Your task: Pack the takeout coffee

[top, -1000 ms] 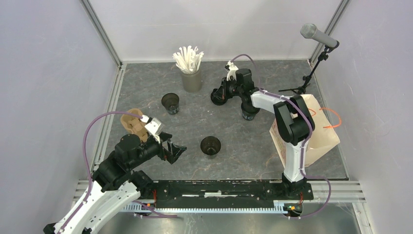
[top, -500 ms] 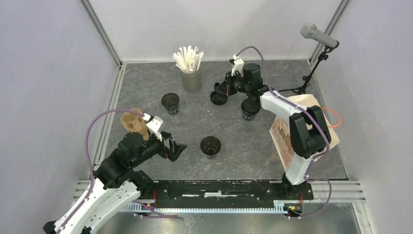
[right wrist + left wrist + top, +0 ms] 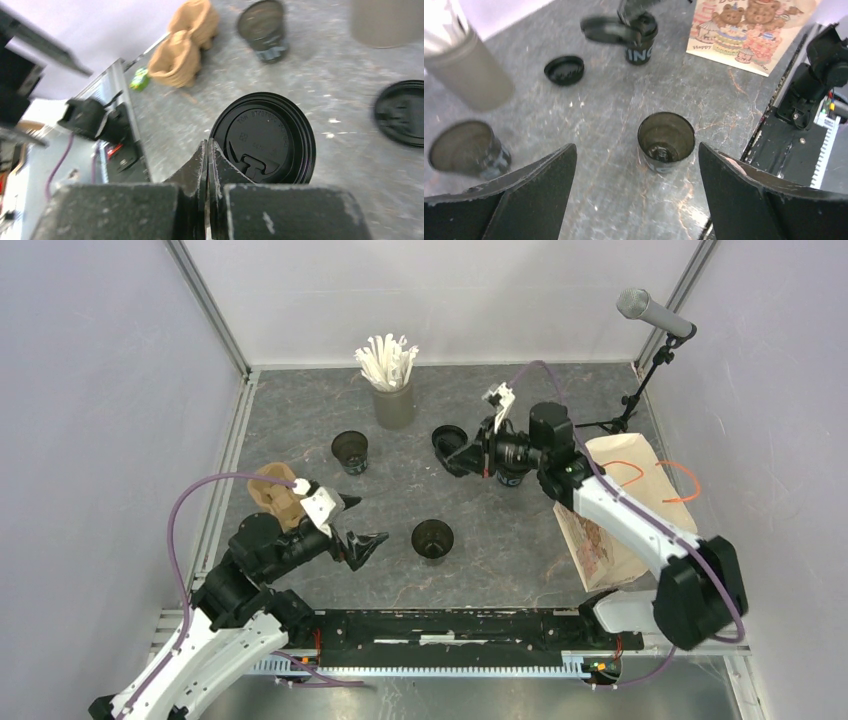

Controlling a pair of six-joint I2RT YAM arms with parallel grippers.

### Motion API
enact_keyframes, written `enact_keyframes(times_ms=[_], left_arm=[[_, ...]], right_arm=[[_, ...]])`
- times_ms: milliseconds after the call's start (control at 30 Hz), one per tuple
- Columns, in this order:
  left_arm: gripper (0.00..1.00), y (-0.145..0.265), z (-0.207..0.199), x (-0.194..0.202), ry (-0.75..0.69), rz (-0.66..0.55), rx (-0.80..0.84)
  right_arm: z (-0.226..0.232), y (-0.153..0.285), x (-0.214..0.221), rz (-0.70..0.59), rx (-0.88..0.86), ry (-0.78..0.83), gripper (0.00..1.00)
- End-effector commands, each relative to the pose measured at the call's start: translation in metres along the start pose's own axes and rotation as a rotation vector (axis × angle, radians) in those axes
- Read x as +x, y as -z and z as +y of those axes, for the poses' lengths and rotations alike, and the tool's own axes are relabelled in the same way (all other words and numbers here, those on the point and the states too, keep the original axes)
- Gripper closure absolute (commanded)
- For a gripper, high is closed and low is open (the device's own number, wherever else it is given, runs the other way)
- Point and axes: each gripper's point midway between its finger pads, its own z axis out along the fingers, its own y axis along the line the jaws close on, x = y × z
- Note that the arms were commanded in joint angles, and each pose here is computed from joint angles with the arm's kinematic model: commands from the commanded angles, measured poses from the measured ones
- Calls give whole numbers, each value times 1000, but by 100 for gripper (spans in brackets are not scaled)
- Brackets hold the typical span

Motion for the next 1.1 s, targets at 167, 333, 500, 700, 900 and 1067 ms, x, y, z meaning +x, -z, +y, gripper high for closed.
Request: enact_keyframes(times_ms=[167, 333, 500, 700, 900, 1067], left_arm=[[4, -22, -38, -43, -649, -178, 349], [3, -24, -52, -49, -817, -204, 476], [1, -27, -61, -62, -860, -233, 542], [4, -34, -72, -46, -841, -174, 674], [4, -43, -78, -35, -819, -148, 737], [9, -54, -79, -31, -826, -127, 759]], right_arm=[[118, 38, 26, -2, -286, 76, 100], [141, 50, 46, 30, -333, 98, 100], [150, 56, 56, 38, -356, 105, 100], [163, 60, 49, 20, -395, 118, 100], [170, 62, 48, 11, -421, 130, 100], [174, 61, 50, 12, -440, 129, 100]])
